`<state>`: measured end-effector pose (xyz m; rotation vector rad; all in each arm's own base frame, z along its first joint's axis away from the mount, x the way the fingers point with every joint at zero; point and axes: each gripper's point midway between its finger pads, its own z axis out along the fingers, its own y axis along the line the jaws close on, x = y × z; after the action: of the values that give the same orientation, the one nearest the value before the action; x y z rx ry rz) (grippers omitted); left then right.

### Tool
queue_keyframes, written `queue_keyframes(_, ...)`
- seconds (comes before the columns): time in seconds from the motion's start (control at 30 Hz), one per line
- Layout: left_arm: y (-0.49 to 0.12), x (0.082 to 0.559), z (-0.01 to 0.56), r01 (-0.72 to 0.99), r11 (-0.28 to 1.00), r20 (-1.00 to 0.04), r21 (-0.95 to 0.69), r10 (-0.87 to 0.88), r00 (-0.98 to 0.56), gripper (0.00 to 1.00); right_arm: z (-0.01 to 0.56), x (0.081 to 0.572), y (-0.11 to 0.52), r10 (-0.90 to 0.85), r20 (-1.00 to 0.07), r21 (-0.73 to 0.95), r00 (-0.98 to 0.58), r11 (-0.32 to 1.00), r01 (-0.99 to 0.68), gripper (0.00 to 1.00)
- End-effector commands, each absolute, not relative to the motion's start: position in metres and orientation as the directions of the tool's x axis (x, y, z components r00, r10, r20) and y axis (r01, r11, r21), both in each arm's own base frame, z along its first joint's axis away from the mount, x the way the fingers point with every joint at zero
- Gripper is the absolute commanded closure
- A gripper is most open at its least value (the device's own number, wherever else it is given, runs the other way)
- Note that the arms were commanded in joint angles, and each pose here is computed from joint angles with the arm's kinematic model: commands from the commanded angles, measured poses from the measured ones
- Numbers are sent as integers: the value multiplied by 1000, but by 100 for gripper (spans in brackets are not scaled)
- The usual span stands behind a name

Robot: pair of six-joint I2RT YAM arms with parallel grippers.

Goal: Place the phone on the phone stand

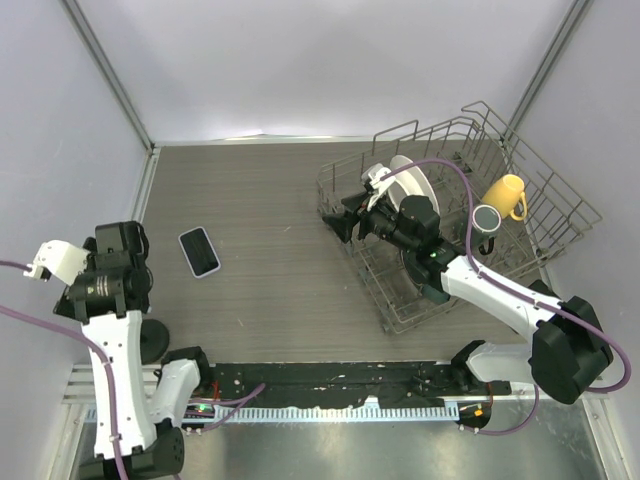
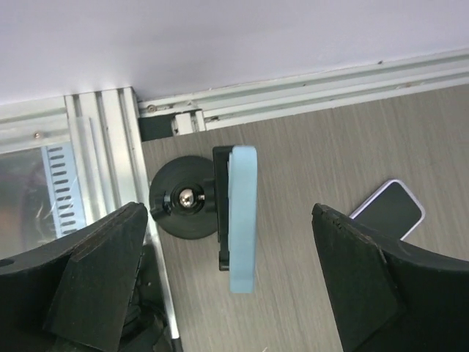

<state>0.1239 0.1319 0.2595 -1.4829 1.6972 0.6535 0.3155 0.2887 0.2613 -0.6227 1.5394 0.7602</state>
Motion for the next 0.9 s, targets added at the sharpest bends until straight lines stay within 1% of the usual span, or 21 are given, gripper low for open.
queue_keyframes(0.0,141,127,285,-962,191,-856,-194,-512,71,0,283,317,285,77,-996,76,-35,642,-763,30)
queue_keyframes(0.1,140,127,301,-953,216,-860,-212,-504,77,0,281,317,285,75,-996,79,-40,642,-762,30)
queue_keyframes(0.13,138,131,308,-944,255,-862,-211,-503,58,0,282,317,285,75,-996,77,-38,642,-763,30)
queue_keyframes(0.2,135,137,332,-916,315,-871,-249,-487,69,0,281,318,286,75,-996,79,-40,642,-762,30)
queue_keyframes(0.23,132,144,340,-895,360,-871,-264,-488,61,0,280,318,286,72,-997,78,-41,642,-762,30)
queue_keyframes(0.27,123,159,360,-833,472,-881,-289,-471,39,4,278,319,286,69,-997,79,-45,643,-762,30)
queue_keyframes(0.33,112,181,381,-753,563,-882,-339,-468,47,9,278,319,288,70,-996,83,-49,640,-764,30)
queue_keyframes(0.37,98,194,387,-679,640,-877,-360,-480,12,11,278,319,288,72,-996,86,-51,639,-765,30)
queue_keyframes(0.43,80,218,398,-569,720,-873,-397,-488,-7,12,278,320,288,72,-996,86,-51,639,-765,30)
queue_keyframes(0.47,59,238,390,-480,770,-851,-420,-518,-87,12,278,320,288,72,-996,86,-51,639,-765,30)
queue_keyframes(0.5,46,248,387,-422,795,-840,-436,-528,-128,13,278,319,288,72,-996,86,-52,638,-766,30)
queue_keyframes(0.53,32,261,388,-352,816,-831,-459,-534,-155,14,280,320,287,75,-996,87,-50,642,-762,30)
queue_keyframes(0.57,21,274,374,-321,823,-810,-469,-546,-215,14,279,320,287,72,-996,86,-52,644,-761,30)
queue_keyframes(0.6,-2,283,369,-244,843,-801,-480,-534,-271,14,280,319,286,74,-996,87,-52,644,-760,30)
queue_keyframes(0.67,-29,294,362,-174,877,-815,-448,-480,-324,14,282,319,285,75,-996,87,-51,648,-757,30)
queue_keyframes(0.7,-57,300,352,-116,908,-826,-403,-415,-381,14,282,320,285,74,-996,86,-49,649,-756,30)
queue_keyframes(0.73,-72,305,351,-62,928,-844,-367,-360,-397,14,285,319,284,77,-996,85,-45,652,-753,30)
queue_keyframes(0.8,-109,308,342,34,940,-845,-341,-290,-450,13,290,319,282,84,-995,88,-43,661,-745,30)
queue_keyframes(0.87,-135,308,342,131,934,-855,-333,-240,-460,13,293,321,279,90,-994,101,-54,677,-729,30)
